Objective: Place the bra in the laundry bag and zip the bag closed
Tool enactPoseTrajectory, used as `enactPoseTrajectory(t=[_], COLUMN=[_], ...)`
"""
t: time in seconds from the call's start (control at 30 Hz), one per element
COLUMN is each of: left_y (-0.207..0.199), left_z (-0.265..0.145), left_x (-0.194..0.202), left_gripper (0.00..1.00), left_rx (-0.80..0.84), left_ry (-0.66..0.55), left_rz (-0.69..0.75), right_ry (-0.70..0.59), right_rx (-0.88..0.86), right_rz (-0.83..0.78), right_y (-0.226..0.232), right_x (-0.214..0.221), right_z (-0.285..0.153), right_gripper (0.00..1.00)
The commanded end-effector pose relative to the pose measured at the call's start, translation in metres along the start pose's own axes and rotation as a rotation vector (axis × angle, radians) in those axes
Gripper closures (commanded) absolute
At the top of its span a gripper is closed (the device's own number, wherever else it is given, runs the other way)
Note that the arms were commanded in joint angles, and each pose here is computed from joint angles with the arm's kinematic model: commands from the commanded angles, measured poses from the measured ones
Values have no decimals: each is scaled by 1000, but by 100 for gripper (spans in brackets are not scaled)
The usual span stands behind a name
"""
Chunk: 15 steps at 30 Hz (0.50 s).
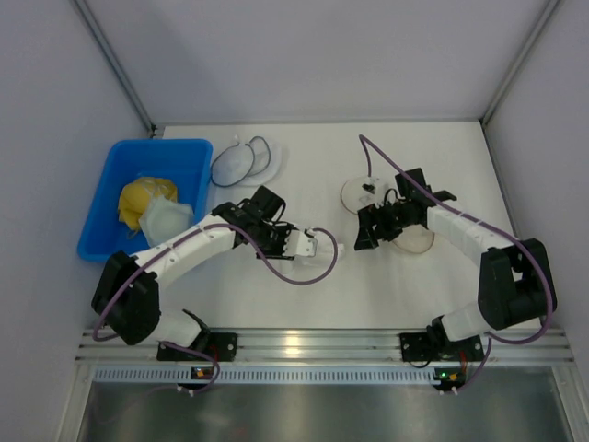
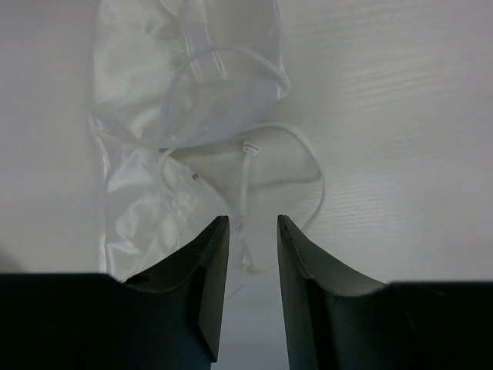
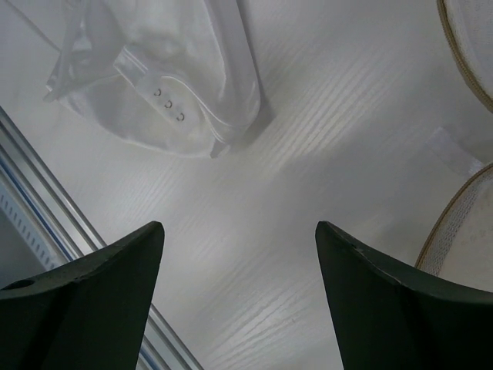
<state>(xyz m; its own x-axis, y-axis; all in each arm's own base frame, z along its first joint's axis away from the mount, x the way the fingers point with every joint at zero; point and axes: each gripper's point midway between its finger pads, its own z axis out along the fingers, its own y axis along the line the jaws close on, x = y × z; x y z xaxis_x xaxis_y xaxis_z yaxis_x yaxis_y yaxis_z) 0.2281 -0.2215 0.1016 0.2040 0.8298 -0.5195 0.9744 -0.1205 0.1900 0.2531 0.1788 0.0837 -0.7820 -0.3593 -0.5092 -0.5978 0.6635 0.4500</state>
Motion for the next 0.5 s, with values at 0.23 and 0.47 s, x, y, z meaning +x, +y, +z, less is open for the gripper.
enactPoseTrajectory(t=[0.23,0.47], left_y=[2,7], left_z=[20,32], left_x=[32,41], left_gripper=[65,65], left_rx=[63,73], left_ry=[109,141], left_rz=[306,306], right_ry=[-63,-61], right_rx=[2,-2], right_rz=[-89,-87], right_y=[9,8], right_x=[-21,-19], right_z=[-13,-14], right_gripper=[19,19])
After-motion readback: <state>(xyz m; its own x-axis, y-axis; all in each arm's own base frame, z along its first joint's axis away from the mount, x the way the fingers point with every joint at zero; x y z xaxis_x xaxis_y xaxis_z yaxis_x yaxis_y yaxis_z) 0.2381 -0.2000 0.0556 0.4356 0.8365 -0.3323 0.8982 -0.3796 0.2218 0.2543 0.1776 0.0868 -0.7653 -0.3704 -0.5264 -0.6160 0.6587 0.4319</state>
